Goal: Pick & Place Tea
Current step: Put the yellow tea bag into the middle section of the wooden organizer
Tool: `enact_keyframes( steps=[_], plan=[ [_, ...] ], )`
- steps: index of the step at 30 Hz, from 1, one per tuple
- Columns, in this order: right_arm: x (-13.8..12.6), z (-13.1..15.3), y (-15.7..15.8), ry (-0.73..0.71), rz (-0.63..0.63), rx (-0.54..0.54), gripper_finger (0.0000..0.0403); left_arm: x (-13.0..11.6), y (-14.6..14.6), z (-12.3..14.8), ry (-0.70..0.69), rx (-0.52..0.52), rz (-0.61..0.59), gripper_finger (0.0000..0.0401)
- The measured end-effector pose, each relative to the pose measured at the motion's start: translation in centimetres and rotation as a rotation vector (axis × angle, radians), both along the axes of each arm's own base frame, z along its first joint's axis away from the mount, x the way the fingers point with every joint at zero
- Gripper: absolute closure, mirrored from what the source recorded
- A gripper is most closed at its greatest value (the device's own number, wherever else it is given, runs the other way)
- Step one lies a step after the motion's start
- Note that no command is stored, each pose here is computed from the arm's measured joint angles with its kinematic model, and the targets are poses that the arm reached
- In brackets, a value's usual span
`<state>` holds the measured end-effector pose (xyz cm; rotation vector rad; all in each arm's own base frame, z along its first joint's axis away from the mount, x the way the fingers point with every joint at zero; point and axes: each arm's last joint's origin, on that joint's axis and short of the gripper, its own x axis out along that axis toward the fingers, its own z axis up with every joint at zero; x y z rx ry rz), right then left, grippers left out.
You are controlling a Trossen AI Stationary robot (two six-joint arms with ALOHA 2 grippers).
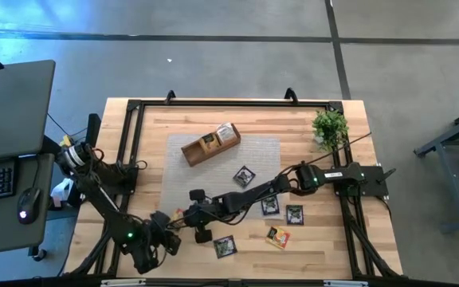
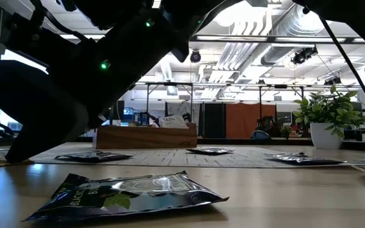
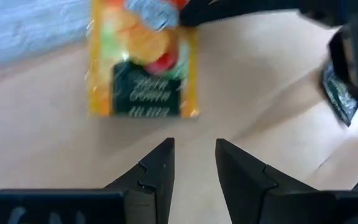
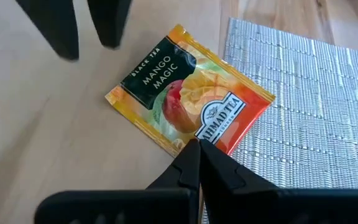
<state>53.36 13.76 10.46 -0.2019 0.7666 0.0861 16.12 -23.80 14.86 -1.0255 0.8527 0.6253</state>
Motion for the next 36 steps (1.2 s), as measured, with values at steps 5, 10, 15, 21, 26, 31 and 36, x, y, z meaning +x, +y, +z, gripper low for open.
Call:
enact_keyframes(
  steps=[5, 10, 15, 21, 26, 31, 36],
  plan=[
    [0.2, 0.2, 0.1, -0.022, 0.015, 0.027, 0.0402, -1.5, 0.0, -0.3, 0.033, 0.011, 0.076, 0.0286],
    [0.4, 0.4, 0.3, -0.051, 0.023, 0.080, 0.0402, -1.7, 0.5, -1.2, 0.030, 0.092, 0.132, 0.0286],
    [0.4, 0.4, 0.3, -0.050, 0.038, 0.096, 0.0402, -1.3, 0.6, -2.2, 0.022, 0.145, 0.150, 0.0286],
    [0.4, 0.5, 0.5, -0.052, 0.077, 0.133, 0.0402, -1.1, 0.6, -2.4, -0.005, 0.169, 0.152, 0.0286],
    [0.4, 0.5, 0.5, -0.054, 0.080, 0.136, 0.0402, -0.9, 0.9, -2.5, -0.057, 0.207, 0.156, 0.0286],
    [0.4, 0.5, 0.6, -0.051, 0.100, 0.152, 0.0402, -0.6, 0.7, -2.5, -0.066, 0.219, 0.109, 0.0286],
    [0.5, 0.5, 0.6, -0.053, 0.105, 0.154, 0.0402, -0.2, 0.4, -2.5, -0.040, 0.238, -0.006, 0.0286]
  ],
)
